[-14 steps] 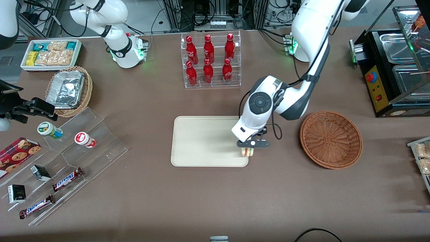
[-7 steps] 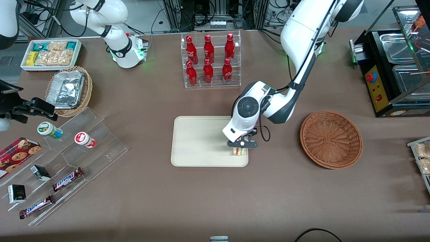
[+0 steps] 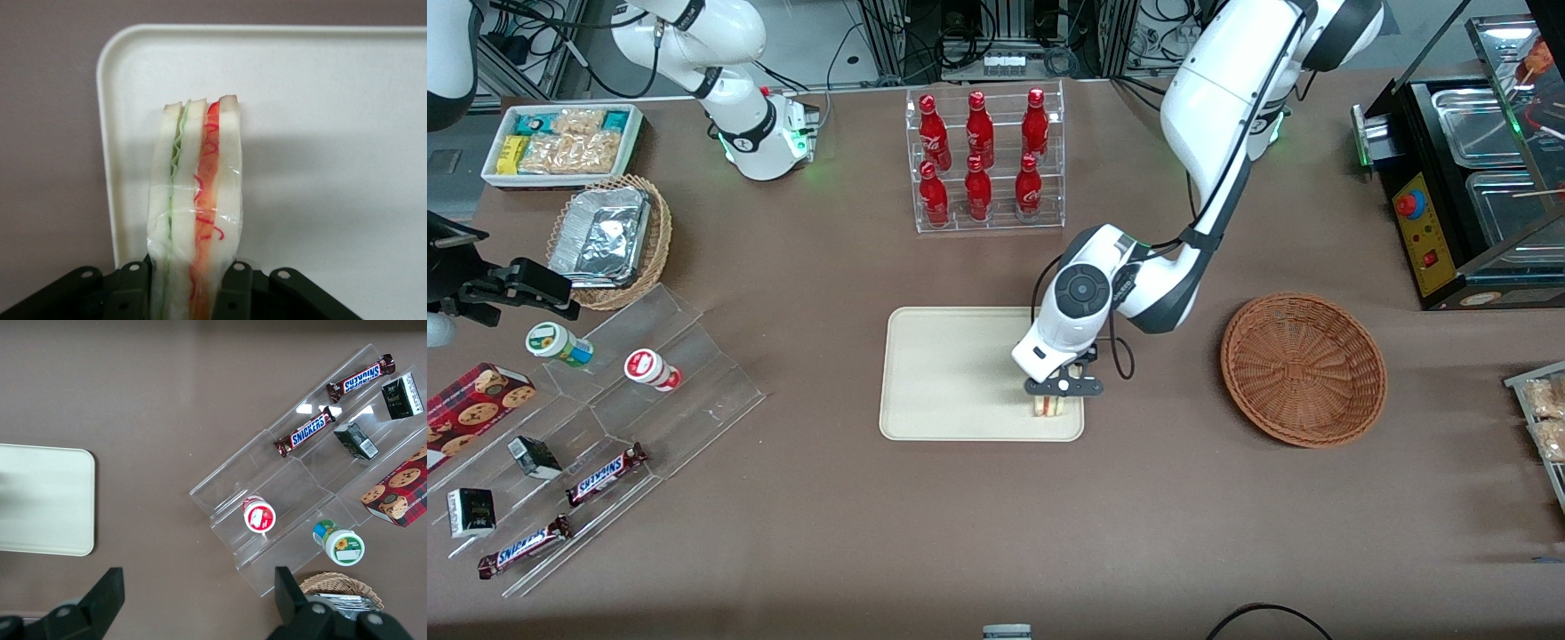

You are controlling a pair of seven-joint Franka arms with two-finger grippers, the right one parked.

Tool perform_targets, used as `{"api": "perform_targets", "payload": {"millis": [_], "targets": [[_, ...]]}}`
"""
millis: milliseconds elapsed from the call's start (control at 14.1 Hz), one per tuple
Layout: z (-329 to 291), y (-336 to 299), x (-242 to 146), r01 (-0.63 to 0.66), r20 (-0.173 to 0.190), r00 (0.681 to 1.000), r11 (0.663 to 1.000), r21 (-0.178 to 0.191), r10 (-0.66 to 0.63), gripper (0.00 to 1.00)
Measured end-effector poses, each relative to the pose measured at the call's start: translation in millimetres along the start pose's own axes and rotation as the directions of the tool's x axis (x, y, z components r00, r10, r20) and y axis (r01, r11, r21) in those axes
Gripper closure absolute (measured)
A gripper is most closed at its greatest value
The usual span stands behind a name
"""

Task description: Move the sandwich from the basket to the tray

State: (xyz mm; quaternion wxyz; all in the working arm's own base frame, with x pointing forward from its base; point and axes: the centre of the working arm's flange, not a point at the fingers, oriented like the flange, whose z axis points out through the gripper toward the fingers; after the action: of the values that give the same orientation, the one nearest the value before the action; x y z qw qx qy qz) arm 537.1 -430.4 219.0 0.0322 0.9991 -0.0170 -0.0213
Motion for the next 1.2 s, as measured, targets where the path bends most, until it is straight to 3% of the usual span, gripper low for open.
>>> {"api": "perform_targets", "payload": {"millis": [141, 424, 566, 778, 1061, 1202], "targets": [[0, 5, -3, -0.008, -0.002, 1.0, 1.0, -0.001, 0.008, 0.56], [-13, 9, 4, -0.006, -0.026, 1.0, 1.0, -0.016, 0.006, 0.17], [-36, -1, 13, 0.017, -0.025, 1.0, 1.0, -0.001, -0.017, 0.0], [-109, -45, 31, 0.088, -0.007, 0.996, 0.995, 0.045, -0.087, 0.0], [-215, -136, 49, 0.212, -0.019, 0.977, 0.976, 0.05, -0.211, 0.0], [-255, -193, 53, 0.203, -0.013, 0.979, 0.978, 0.053, -0.203, 0.0]]}}
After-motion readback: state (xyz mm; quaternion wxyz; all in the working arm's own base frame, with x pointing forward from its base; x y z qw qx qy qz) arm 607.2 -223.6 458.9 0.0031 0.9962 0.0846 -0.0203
